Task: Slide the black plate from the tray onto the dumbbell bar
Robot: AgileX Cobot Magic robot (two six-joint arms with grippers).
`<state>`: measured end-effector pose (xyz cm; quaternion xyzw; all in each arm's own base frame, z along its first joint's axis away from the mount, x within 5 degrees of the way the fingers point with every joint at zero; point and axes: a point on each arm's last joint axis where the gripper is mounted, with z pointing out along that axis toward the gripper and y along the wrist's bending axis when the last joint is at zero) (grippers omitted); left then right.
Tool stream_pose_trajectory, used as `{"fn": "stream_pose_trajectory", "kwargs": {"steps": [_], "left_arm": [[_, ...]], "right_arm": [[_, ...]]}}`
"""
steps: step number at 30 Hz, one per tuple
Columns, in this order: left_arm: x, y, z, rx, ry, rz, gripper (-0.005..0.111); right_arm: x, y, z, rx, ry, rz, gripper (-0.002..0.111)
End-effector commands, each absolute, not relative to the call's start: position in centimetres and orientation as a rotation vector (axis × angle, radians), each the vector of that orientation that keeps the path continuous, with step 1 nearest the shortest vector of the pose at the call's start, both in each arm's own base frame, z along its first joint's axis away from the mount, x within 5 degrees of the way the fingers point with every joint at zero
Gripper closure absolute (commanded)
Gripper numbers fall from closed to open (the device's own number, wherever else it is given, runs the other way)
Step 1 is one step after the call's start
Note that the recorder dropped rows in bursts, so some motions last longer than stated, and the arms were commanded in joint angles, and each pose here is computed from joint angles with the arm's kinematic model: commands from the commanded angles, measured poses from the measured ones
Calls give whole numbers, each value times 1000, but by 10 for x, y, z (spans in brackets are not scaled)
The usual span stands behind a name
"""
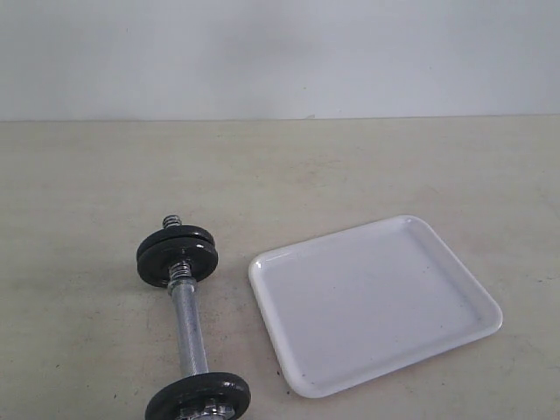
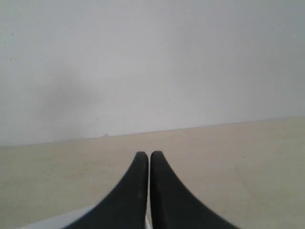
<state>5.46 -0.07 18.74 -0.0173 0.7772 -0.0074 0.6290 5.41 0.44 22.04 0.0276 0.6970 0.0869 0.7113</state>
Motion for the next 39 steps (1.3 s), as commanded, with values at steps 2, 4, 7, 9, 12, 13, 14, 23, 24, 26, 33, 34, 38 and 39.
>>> {"fn": "stream_pose_trajectory", "kwargs": {"steps": [2,4,7,9,12,13,14,23,24,26,33,34,38,39], "left_arm": [[55,-1,187,-42,1770,-17,102],[55,-1,187,-42,1770,-17,102],[55,-1,187,-42,1770,-17,102],[55,-1,187,-42,1770,-17,102],[55,-1,187,-42,1770,-17,102],[55,-1,187,-42,1770,-17,102],[55,-1,187,-42,1770,-17,102],[55,-1,187,-42,1770,-17,102],[55,-1,187,-42,1770,-17,102],[55,-1,187,-42,1770,-17,102],[55,-1,187,-42,1770,-17,102],[55,-1,187,-42,1770,-17,102],[55,-1,187,-42,1770,-17,102],[55,-1,187,-42,1770,-17,102]], "right_arm": [[56,4,205,56,1581,179,108],[56,4,204,56,1586,179,108],[56,4,201,57,1620,176,108],[56,4,198,59,1653,174,108],[55,4,193,61,1709,170,108],[55,4,191,62,1733,168,108],[55,4,189,63,1751,166,108],[54,4,185,55,1801,147,108],[54,4,185,55,1801,147,108],[54,3,184,50,1803,140,108],[54,3,184,51,1806,139,108],[54,3,184,51,1806,139,108],[54,3,184,51,1806,139,108],[54,3,184,51,1806,139,108]]}}
